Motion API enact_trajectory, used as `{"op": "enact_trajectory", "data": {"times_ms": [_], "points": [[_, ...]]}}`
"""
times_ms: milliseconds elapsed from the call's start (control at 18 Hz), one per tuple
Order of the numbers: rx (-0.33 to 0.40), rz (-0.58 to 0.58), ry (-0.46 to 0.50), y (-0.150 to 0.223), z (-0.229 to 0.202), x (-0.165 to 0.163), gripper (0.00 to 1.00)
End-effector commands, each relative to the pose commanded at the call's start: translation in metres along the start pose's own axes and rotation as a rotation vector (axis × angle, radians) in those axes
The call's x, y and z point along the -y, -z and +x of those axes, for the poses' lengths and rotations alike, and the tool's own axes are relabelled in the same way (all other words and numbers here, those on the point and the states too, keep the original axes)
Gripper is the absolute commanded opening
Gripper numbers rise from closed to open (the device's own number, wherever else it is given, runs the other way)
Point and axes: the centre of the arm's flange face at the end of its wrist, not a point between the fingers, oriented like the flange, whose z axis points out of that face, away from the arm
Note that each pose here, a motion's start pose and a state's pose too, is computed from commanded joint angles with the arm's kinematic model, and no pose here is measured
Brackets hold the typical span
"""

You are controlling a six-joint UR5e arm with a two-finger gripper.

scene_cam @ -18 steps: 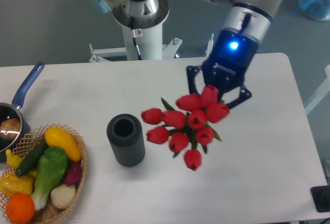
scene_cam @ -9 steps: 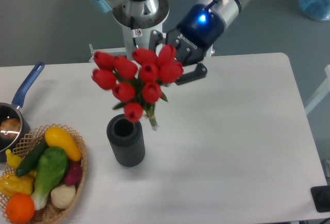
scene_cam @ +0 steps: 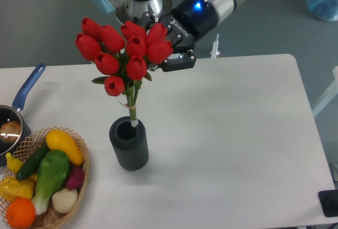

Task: Insert the flowers into the vase
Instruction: 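Lower the tulip stems down into the black vase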

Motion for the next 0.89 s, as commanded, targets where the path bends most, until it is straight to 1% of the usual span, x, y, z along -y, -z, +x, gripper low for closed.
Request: {"op": "enact_trajectory", "data": {"times_ms": [111, 500, 778, 889], "points": [[-0.001, -0.001, 0.015, -0.001, -0.003, -0.011, 0.00], [-0.006, -0.004, -0.019, -0.003, -0.002, -0.043, 0.00], [-0.007, -0.007, 0.009, -0.004, 0.001, -0.061, 0.00], [-0.008, -0.007, 0.000, -0.004, 0.001, -0.062, 0.00]]}}
